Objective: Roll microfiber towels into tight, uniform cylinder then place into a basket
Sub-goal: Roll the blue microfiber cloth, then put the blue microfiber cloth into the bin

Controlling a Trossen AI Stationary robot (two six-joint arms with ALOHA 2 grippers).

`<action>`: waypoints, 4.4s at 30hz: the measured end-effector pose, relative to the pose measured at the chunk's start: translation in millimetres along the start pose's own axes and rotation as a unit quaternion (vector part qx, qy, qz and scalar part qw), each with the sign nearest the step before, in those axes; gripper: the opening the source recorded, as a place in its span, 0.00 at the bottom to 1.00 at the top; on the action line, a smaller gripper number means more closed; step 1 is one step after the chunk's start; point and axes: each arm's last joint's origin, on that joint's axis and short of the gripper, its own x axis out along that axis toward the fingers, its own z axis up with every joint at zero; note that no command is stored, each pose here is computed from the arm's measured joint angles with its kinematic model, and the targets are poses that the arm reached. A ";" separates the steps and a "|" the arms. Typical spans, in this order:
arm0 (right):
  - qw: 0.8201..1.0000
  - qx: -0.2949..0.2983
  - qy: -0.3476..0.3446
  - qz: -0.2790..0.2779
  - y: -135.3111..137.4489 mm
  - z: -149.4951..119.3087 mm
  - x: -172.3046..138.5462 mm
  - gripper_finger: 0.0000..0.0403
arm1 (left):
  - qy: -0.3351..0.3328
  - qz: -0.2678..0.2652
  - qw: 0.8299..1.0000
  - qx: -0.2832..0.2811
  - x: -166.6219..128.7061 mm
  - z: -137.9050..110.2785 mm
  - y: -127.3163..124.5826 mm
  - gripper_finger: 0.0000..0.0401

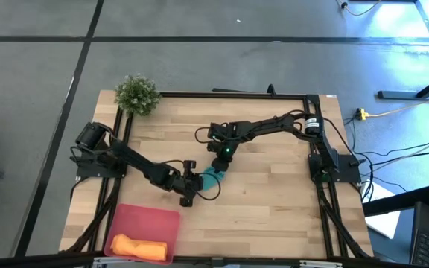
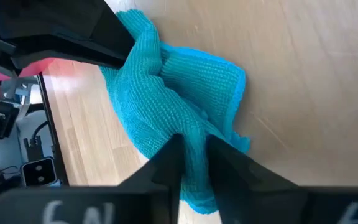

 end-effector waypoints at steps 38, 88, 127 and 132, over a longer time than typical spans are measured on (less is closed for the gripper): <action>0.927 -0.343 -0.059 -0.142 77.2 -45.8 18.8 0.34 | 0.001 0.001 0.999 -0.037 0.1 -0.3 0.3 0.17; 0.891 -0.385 -0.174 -0.168 41.1 -65.9 35.9 0.34 | -0.004 0.007 0.999 -0.041 0.8 0.2 1.5 0.17; 0.891 -0.385 -0.175 -0.167 41.8 -65.3 35.8 0.34 | -0.045 -0.001 0.993 -0.110 -39.9 18.6 22.0 0.99; 0.891 -0.385 -0.175 -0.167 41.8 -65.3 35.8 0.34 | -0.059 -0.004 0.990 -0.128 -45.7 31.0 22.4 1.00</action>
